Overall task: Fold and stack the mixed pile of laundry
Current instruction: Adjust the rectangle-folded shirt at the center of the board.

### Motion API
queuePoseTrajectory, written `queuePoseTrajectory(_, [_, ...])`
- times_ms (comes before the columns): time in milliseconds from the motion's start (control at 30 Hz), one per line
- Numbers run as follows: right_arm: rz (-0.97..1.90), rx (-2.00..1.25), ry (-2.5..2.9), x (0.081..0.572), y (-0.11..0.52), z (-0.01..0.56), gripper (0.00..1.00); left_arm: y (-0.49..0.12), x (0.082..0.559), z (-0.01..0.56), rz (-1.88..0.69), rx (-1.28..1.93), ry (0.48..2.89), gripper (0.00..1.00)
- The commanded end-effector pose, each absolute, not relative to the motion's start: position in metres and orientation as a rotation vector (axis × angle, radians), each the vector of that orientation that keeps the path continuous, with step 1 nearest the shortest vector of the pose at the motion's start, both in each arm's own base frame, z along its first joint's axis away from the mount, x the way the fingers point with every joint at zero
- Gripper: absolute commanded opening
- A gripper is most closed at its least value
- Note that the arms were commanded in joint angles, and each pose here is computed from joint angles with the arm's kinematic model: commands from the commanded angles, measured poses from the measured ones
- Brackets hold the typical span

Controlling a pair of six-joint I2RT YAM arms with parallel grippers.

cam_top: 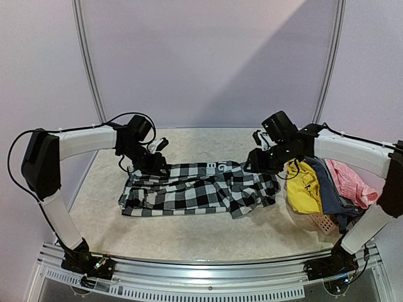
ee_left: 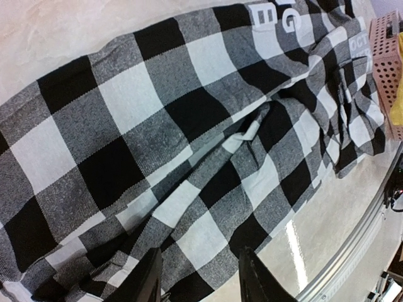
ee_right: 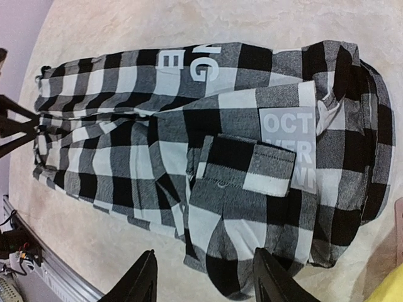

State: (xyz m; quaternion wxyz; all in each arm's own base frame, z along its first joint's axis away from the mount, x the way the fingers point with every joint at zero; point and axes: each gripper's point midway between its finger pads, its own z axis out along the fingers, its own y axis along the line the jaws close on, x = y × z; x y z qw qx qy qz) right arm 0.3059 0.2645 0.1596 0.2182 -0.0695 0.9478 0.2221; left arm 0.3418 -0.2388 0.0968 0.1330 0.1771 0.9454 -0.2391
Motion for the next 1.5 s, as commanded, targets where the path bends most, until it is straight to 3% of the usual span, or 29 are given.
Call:
queuePoseTrajectory(0, [0.433,-0.154,2.741,0.323,0.26,0.119,0.51,-0.247,0.337,0.113,-0.705,0.538,2.706,0.42])
queuePoseTrajectory(533, [0.408,-0.13,2.866,0.343,0.253,0.056,0.5,-0.248,0.312,0.112,-0.719,0.533,2.712,0.42])
queuePoseTrajectory(767, [0.453,-0.124,2.868,0.351,0.257,0.047,0.45,-0.252,0.313,0.114,-0.724,0.551,2.708,0.42])
queuePoseTrajectory(867, [0.474,-0.136,2.869,0.353,0.261,0.046,0.39,-0.252,0.312,0.113,-0.725,0.553,2.713,0.41])
queuePoseTrajectory(1100, [0.457,-0.149,2.891,0.354,0.261,0.045,0.08,-0.251,0.309,0.114,-0.716,0.558,2.715,0.41])
queuePoseTrajectory(1467, [0.531,-0.252,2.892,0.336,0.262,0.086,0.0,-0.25,0.307,0.135,-0.713,0.612,2.668,0.41])
